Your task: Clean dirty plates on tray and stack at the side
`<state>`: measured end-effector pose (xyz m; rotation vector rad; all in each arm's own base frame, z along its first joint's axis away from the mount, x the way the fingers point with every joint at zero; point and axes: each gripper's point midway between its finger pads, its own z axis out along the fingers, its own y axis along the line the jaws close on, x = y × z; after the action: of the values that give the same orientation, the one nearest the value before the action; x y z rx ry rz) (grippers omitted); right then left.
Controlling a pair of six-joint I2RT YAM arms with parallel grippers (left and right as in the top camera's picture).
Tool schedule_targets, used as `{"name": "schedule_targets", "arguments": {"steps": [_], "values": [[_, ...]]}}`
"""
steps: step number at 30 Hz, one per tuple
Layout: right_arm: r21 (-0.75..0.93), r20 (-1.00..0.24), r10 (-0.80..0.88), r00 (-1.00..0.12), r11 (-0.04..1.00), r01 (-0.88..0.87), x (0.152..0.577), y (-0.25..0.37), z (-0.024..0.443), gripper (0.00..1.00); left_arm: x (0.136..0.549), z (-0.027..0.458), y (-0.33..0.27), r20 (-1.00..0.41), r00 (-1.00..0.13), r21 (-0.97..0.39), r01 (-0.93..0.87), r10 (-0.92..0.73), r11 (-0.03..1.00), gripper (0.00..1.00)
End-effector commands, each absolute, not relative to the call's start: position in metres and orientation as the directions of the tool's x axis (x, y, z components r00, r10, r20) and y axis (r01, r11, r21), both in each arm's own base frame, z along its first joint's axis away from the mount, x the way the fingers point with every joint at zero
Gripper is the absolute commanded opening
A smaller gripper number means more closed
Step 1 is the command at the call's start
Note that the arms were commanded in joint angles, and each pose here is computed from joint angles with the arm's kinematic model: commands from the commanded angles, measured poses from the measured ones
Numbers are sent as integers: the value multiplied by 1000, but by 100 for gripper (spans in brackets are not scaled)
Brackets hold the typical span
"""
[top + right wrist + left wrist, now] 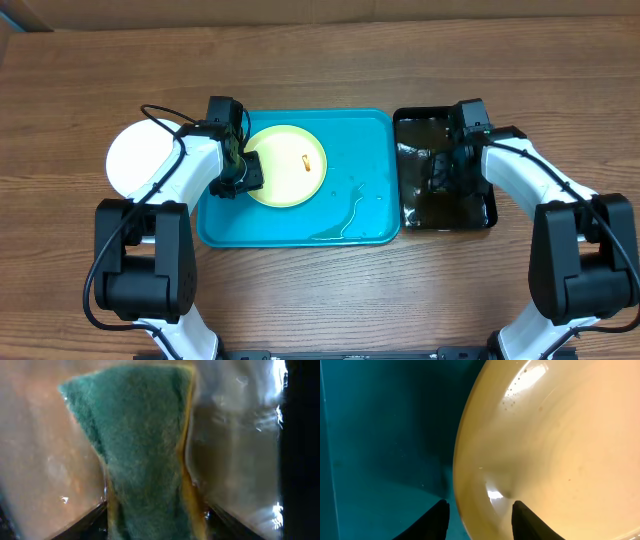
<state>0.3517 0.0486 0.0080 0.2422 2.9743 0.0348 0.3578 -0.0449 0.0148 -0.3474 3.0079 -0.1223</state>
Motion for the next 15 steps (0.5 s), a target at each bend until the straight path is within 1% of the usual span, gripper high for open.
{"name": "schedule_targets", "arguments": {"steps": [1, 2, 3, 4, 5, 6, 7, 10, 12, 15], "values": [[65, -155, 167, -974, 985, 158, 348, 52, 6, 8, 359, 11, -46, -103, -974, -75, -195, -202, 978, 43], [66, -157, 167, -973, 985, 158, 349, 52, 6, 4, 359, 11, -46, -102, -974, -75, -195, -202, 978, 43], [67, -162, 166, -973, 985, 157, 350, 52, 8, 4, 359, 11, -46, -103, -974, -75, -195, -202, 978, 43], [68, -165, 164, -972, 986, 155, 352, 53, 10, 7, 359, 11, -46, -102, -974, -75, -195, -202, 978, 44], [67, -166, 163, -972, 986, 154, 354, 53, 14, 31, 359, 11, -46, -103, -974, -75, -195, -202, 978, 45], [67, -170, 164, -972, 986, 154, 358, 53, 19, 60, 359, 11, -46, -103, -974, -75, -195, -202, 978, 46], [69, -177, 164, -970, 986, 154, 361, 53, 22, 77, 359, 12, -46, -103, -974, -75, -195, -202, 978, 47], [77, -219, 165, -962, 985, 152, 374, 54, 30, 87, 360, 12, -46, -106, -974, -75, -195, -202, 978, 47], [51, -256, 166, -953, 986, 158, 381, 49, 29, 88, 360, 12, -44, -111, -973, -66, -196, -202, 978, 47], [40, -275, 168, -947, 986, 163, 386, 46, 27, 88, 361, 11, -33, -129, -970, -4, -206, -205, 978, 47]]}}
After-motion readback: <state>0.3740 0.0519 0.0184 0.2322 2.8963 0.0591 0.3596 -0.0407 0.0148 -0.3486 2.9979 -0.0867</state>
